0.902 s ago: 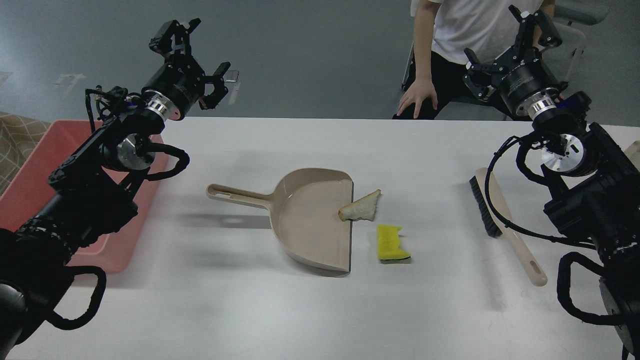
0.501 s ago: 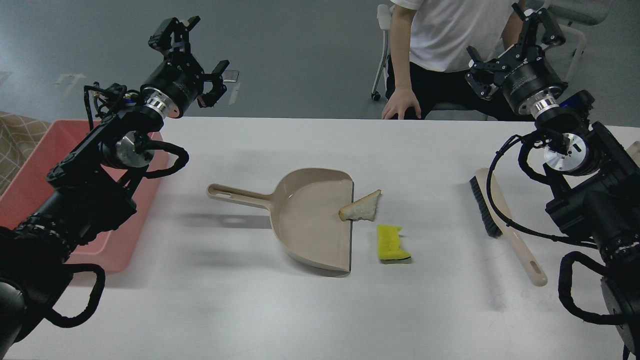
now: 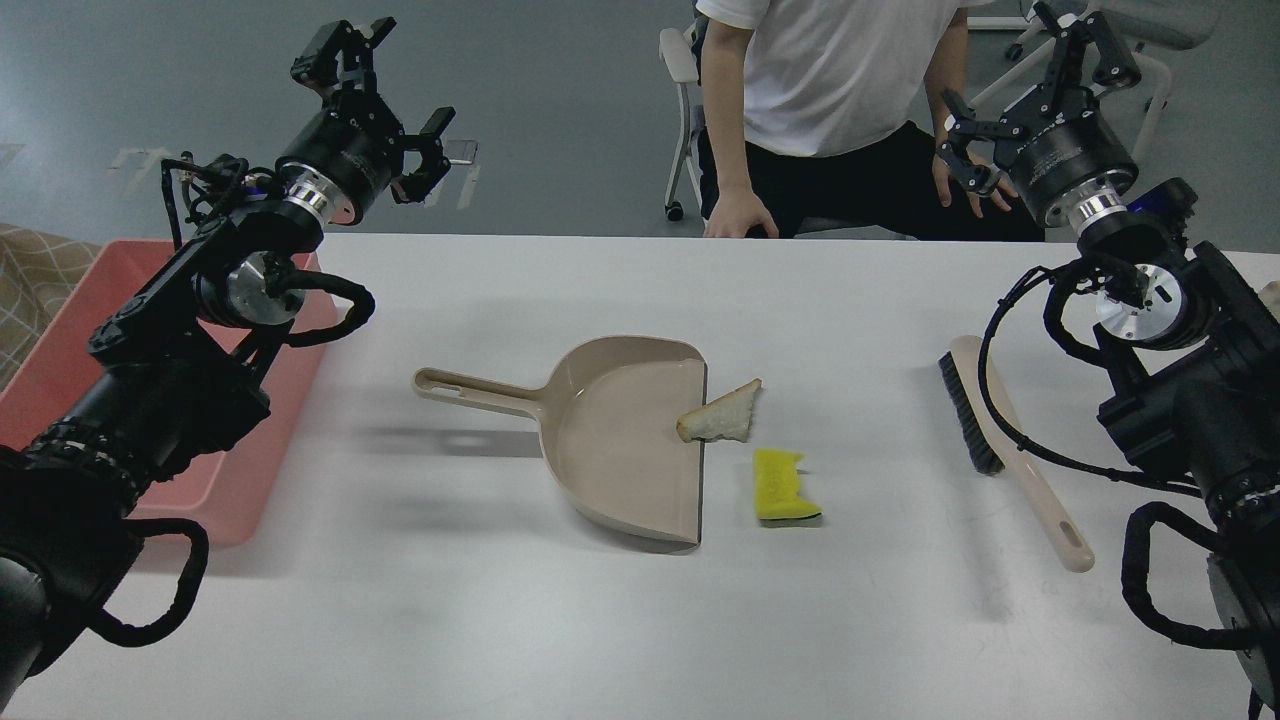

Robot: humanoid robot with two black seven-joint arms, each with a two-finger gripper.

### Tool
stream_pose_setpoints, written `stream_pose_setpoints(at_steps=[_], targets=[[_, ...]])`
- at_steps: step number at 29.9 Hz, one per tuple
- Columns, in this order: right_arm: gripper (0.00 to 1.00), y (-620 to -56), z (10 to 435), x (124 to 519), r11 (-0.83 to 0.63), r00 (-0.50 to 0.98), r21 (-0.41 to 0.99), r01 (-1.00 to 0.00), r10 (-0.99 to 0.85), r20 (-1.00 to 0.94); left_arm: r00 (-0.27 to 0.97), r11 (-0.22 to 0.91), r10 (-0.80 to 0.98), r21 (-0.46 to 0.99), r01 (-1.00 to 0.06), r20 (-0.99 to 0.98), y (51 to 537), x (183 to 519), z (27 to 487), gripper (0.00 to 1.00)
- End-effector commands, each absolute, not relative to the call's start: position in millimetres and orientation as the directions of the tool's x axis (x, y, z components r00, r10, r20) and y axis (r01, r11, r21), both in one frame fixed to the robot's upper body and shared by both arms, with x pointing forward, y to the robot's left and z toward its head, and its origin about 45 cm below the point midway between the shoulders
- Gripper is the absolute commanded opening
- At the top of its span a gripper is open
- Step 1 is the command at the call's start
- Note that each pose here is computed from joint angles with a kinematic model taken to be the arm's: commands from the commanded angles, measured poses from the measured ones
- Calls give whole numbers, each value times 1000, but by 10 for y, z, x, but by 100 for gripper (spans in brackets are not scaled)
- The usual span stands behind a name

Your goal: Sweep and dump garbage into bin

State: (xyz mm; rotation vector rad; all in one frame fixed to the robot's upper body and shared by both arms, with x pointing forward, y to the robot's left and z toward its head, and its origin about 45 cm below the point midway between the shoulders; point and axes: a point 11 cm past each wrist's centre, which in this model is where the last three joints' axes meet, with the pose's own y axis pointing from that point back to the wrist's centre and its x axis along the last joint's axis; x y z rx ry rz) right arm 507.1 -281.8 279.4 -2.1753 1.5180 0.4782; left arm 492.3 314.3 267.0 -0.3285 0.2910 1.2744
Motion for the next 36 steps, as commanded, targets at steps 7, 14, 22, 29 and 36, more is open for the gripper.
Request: stream_pose_setpoints(at_steps=[7, 14, 22, 29, 36], targets=[[100, -2900, 2745, 5044, -283, 320, -152, -947, -792, -520, 323, 297, 878, -126, -946, -354, 3134, 4766, 2835, 98], [100, -2948, 2700, 4976, -285, 324, -157, -946, -795, -513, 373, 347, 878, -137, -928, -300, 3259, 4295, 2892, 98], [100, -3065, 2658, 4927, -268, 309, -154, -951, -805, -507, 401, 378, 843, -136, -916, -357, 3384, 3543, 2904, 98], [100, -3110, 2678, 4926, -263, 306, -156, -952, -809, -501, 344, 348, 842, -68, -935, -416, 3522, 2972, 2627, 98], [100, -3135, 2690, 4925, -261, 305, -157, -952, -813, -496, 262, 310, 825, 14, -951, -501, 3480, 2446, 2244, 97]])
